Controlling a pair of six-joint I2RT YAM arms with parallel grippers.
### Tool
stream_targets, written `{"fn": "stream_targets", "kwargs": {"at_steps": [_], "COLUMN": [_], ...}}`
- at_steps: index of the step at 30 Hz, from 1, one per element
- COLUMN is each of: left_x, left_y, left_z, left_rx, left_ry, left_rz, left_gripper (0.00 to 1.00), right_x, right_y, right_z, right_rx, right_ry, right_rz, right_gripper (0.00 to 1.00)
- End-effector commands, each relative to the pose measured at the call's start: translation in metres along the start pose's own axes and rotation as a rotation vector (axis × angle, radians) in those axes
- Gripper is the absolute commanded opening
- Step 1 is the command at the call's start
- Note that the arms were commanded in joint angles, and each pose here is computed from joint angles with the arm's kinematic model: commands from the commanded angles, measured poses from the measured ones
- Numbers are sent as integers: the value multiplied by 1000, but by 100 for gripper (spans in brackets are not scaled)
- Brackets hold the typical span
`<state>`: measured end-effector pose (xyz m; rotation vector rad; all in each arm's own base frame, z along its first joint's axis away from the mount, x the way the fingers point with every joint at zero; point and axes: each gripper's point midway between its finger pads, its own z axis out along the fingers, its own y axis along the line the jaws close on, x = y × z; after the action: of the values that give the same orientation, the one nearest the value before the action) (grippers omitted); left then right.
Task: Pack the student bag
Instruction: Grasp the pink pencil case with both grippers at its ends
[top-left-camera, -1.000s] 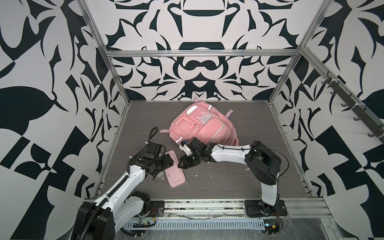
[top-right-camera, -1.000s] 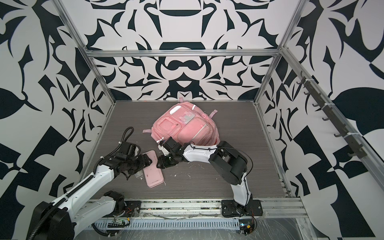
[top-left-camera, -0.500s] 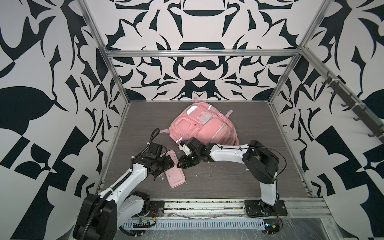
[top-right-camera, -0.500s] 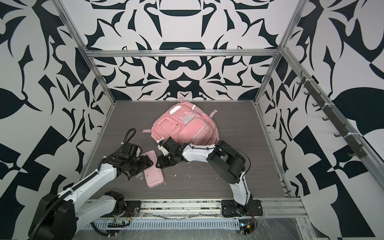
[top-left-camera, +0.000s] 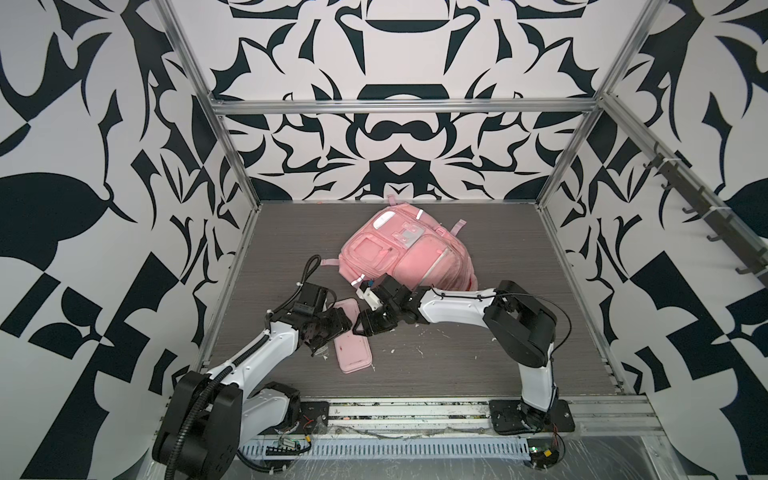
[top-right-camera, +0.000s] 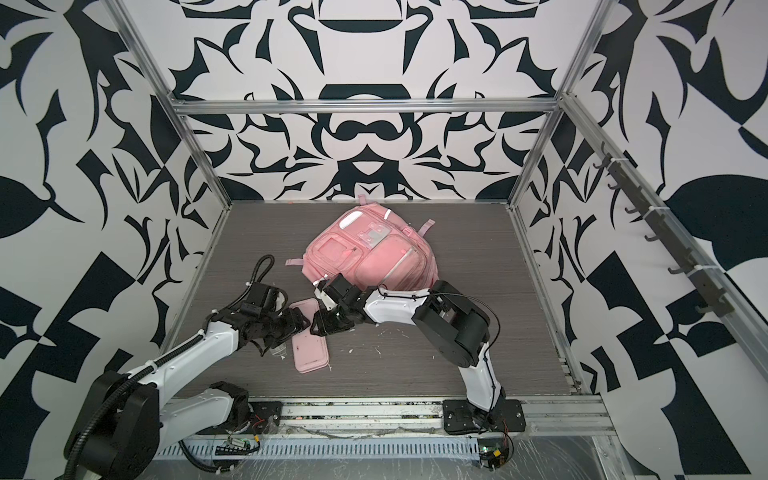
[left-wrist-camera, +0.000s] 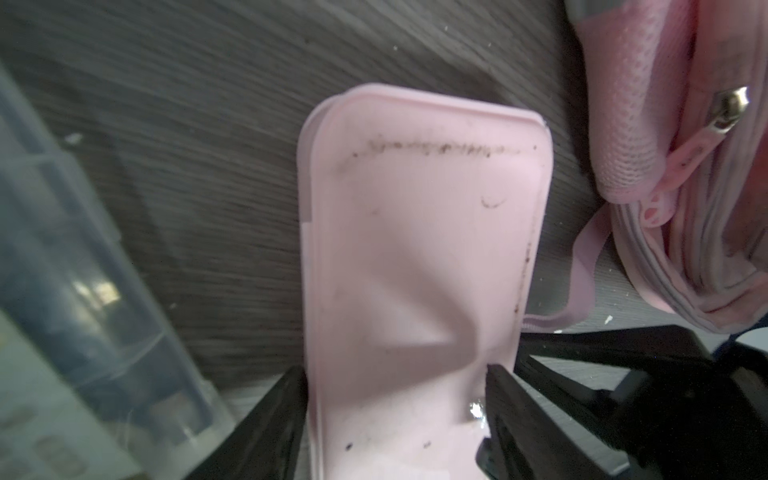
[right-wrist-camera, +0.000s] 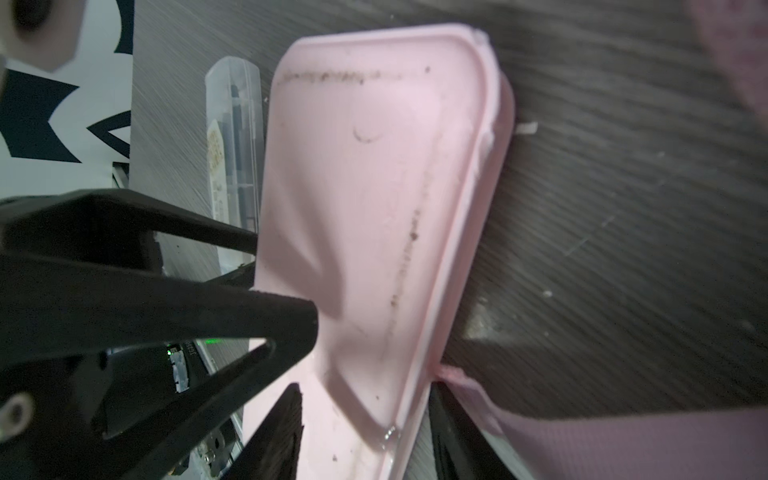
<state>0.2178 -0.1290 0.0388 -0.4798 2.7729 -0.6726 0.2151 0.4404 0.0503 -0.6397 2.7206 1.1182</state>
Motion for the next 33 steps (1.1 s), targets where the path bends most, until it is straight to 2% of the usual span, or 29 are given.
{"fn": "stream_targets", "kwargs": {"at_steps": [1,11,18,26,33], "left_x": [8,13,10,8,9], "left_y": [4,8,10,12,12], "left_z": [6,11,9,9,8], "left_rx": [8,6,-11,-23,-18], "left_ry": [31,45,26,18,13], "left_rz": [-12,-16,-5,-1,11], "left_gripper": [70,69,67,51,50], "right_x": [-5,5,9,6,7], "right_y": [13,3,-15,-13,-18], "right_z": [-3,1,2,5,4], "right_rx": [-42,-36,44,31,-17], "right_ry": [-20,-2,-7,-10,-23], "right_rz": [-3,25,45,47,91], "right_gripper": [52,52,54,54,54]}}
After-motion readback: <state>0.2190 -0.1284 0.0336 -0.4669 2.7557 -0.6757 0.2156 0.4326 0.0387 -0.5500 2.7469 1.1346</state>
